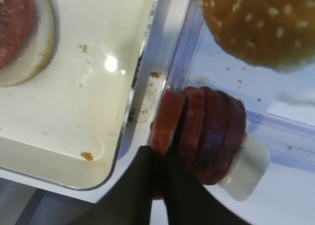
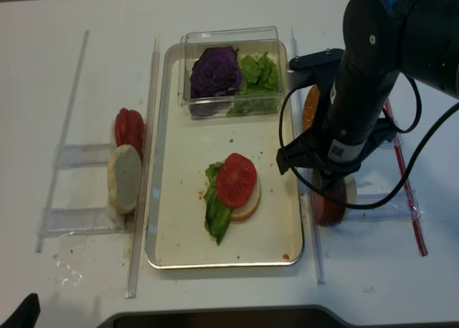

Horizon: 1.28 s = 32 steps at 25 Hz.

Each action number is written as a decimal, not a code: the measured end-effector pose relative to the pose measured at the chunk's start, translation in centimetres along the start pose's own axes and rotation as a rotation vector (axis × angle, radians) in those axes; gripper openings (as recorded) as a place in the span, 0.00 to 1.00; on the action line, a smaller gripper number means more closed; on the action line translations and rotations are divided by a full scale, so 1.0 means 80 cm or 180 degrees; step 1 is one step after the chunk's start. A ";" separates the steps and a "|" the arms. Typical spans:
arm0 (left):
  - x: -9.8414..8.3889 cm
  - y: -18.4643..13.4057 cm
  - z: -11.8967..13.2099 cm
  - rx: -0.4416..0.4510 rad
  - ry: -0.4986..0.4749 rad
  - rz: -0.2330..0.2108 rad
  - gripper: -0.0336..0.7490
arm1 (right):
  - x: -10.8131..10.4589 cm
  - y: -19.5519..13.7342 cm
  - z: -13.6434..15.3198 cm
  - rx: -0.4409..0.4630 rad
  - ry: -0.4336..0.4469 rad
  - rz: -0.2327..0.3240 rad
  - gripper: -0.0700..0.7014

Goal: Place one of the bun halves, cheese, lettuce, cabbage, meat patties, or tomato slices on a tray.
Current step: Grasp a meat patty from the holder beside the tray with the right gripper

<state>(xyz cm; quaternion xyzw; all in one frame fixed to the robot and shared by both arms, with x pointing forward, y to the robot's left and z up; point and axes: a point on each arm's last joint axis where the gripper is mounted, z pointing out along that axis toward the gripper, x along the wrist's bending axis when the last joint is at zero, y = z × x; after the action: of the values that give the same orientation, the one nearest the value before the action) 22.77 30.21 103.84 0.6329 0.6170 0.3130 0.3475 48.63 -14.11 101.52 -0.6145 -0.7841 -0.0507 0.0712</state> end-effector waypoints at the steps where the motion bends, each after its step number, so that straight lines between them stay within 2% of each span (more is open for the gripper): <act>1: 0.000 0.000 0.000 0.0000 0.0000 0.0000 0.59 | 0.000 0.000 0.000 0.0005 -0.0001 0.0000 0.19; 10: 0.000 0.000 0.000 0.0000 0.0000 0.0000 0.69 | 0.001 -0.002 -0.004 0.0003 0.0027 -0.0030 0.19; 22: 0.000 0.000 0.000 0.0000 0.0000 0.0000 0.70 | 0.003 -0.010 -0.018 -0.0068 0.0082 -0.0053 0.19; 32: 0.000 0.000 0.000 0.0000 0.0000 -0.0012 0.70 | 0.007 -0.012 -0.021 -0.0063 0.0209 -0.0147 0.19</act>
<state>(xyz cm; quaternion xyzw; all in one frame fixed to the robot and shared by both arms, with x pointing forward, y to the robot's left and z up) 22.77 30.21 103.84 0.6317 0.6182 0.3124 0.3481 47.63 -14.08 103.29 -0.5949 -0.7947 -0.0802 0.0896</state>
